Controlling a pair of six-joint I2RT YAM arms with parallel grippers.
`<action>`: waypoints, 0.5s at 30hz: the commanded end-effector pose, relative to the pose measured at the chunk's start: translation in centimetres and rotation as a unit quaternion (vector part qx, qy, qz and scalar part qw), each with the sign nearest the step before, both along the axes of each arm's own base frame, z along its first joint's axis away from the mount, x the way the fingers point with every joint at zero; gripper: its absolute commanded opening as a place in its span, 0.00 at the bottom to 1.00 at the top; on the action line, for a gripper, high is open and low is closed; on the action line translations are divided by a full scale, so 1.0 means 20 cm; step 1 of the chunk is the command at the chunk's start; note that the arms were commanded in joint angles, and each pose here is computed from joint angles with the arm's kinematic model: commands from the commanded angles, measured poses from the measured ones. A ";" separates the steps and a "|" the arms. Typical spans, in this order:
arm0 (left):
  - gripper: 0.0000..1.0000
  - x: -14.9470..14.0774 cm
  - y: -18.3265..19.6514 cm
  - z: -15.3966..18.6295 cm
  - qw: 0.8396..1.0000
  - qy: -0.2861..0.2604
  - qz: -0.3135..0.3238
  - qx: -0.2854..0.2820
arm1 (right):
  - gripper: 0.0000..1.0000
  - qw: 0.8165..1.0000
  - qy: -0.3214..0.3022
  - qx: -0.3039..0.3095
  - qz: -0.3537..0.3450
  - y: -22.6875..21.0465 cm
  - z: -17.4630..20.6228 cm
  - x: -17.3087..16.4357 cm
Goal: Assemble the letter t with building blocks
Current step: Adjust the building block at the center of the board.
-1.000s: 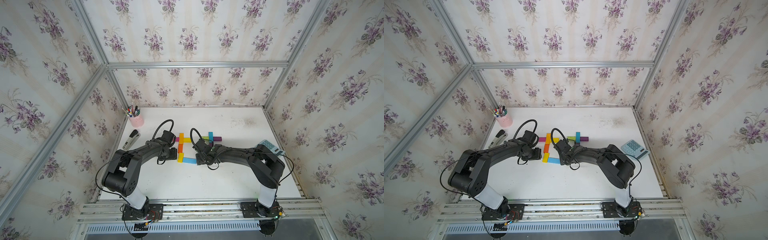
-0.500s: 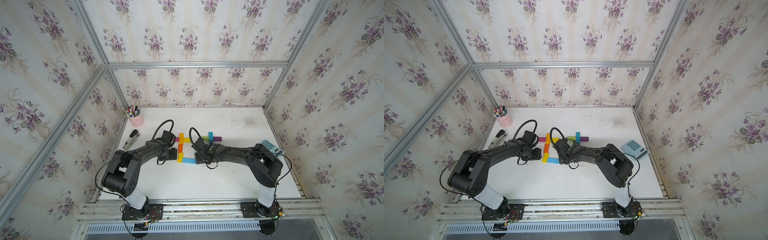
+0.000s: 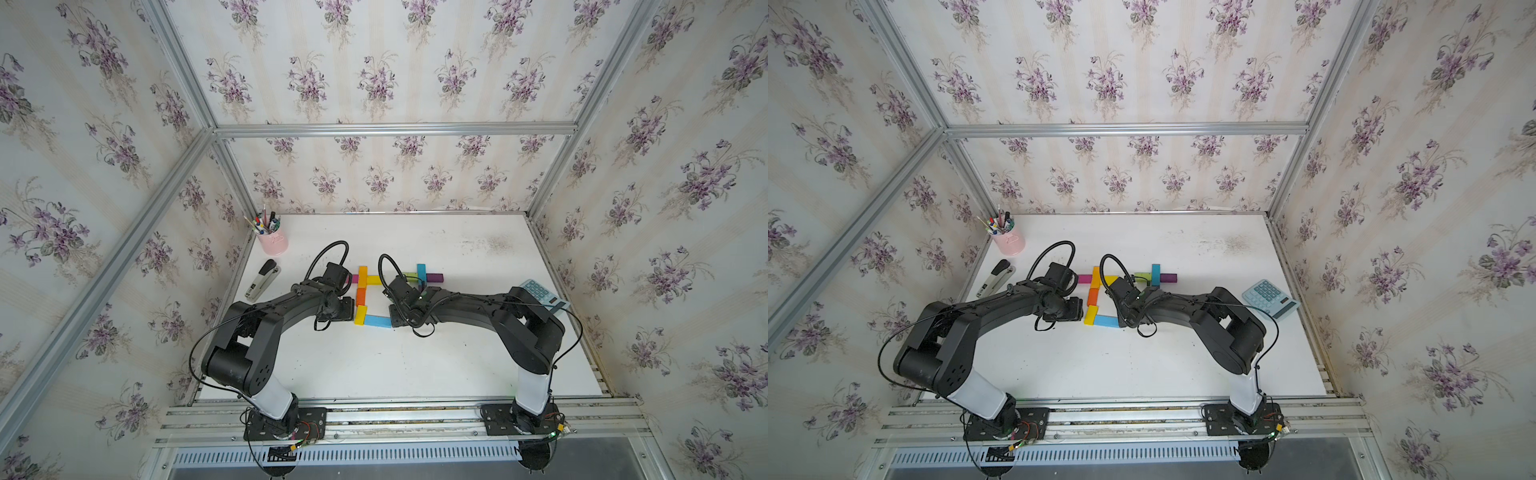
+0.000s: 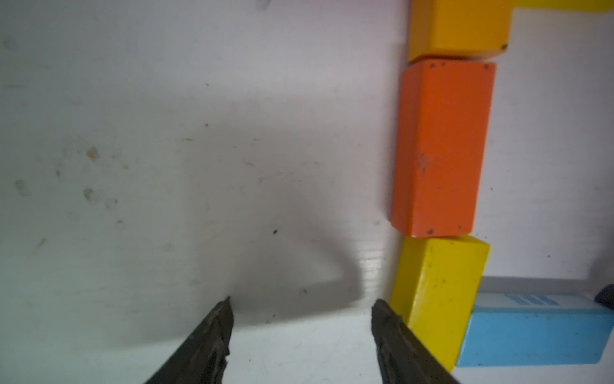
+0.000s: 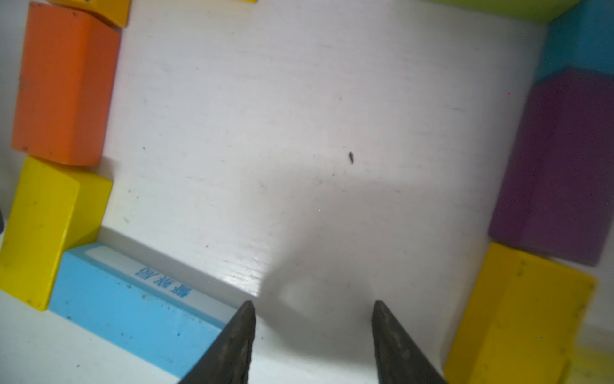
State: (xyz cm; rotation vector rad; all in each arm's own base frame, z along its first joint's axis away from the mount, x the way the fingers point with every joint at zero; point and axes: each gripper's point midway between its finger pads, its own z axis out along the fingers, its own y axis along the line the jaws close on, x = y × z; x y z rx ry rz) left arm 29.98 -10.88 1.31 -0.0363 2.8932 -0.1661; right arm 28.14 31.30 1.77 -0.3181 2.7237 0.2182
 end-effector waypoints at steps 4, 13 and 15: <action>0.68 -0.22 -0.02 -0.05 0.996 0.087 0.000 -0.004 | 0.56 1.000 0.012 -0.016 0.001 -0.03 -0.03 -0.03; 0.63 -0.27 -0.01 -0.07 0.995 0.100 0.001 0.010 | 0.56 1.000 0.014 -0.016 0.001 -0.04 -0.04 -0.03; 0.63 -0.27 -0.02 -0.07 0.995 0.098 -0.004 0.006 | 0.57 1.000 0.013 -0.015 0.000 -0.04 -0.03 -0.03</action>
